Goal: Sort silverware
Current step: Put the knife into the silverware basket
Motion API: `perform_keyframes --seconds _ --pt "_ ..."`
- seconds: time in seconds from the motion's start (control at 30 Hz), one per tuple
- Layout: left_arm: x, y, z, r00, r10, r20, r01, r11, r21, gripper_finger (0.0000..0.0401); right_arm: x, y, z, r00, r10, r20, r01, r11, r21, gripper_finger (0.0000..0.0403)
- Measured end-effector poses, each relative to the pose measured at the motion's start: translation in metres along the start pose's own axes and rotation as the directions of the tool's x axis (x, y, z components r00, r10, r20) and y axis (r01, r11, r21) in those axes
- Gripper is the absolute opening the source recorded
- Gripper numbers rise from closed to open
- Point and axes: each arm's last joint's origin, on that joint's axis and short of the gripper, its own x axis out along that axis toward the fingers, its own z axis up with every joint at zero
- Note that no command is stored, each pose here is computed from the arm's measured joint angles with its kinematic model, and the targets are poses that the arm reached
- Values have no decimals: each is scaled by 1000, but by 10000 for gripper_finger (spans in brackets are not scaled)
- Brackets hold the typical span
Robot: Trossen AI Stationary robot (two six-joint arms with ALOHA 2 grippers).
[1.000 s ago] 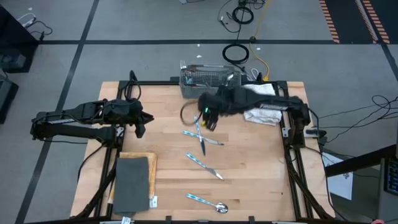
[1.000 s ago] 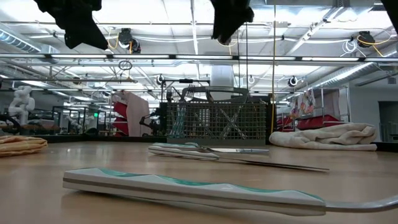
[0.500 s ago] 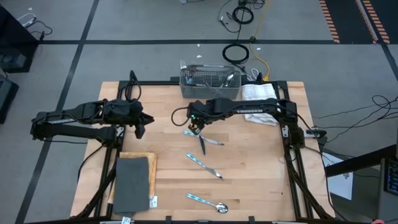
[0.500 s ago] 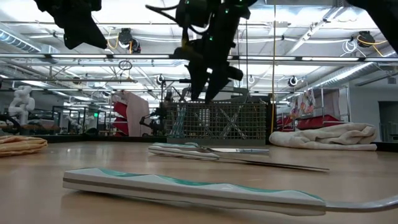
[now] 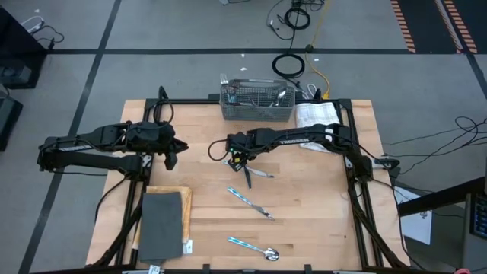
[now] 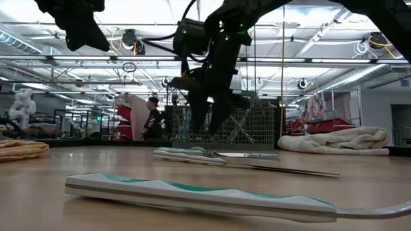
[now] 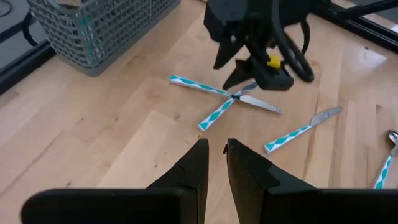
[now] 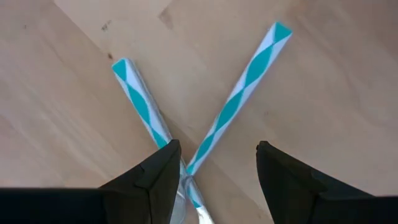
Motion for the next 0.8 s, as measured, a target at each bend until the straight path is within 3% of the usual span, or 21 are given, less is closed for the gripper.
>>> perform_keyframes --seconds 0.4,0.47,0.6,0.8 --pt "0 0 0 1000 3 2 -3 1000 10 63 44 2 -10 996 -36 -81 38 999 17 183" --pt "0 0 0 1000 9 3 -9 1000 10 63 50 2 -13 993 -45 -107 48 999 22 151" --pt "0 1 0 1000 22 8 -22 1000 11 63 56 1 -16 989 -46 -140 47 999 4 32" --pt "0 1 0 1000 23 7 -23 999 28 63 42 3 -15 989 -12 -150 9 1000 -15 6"
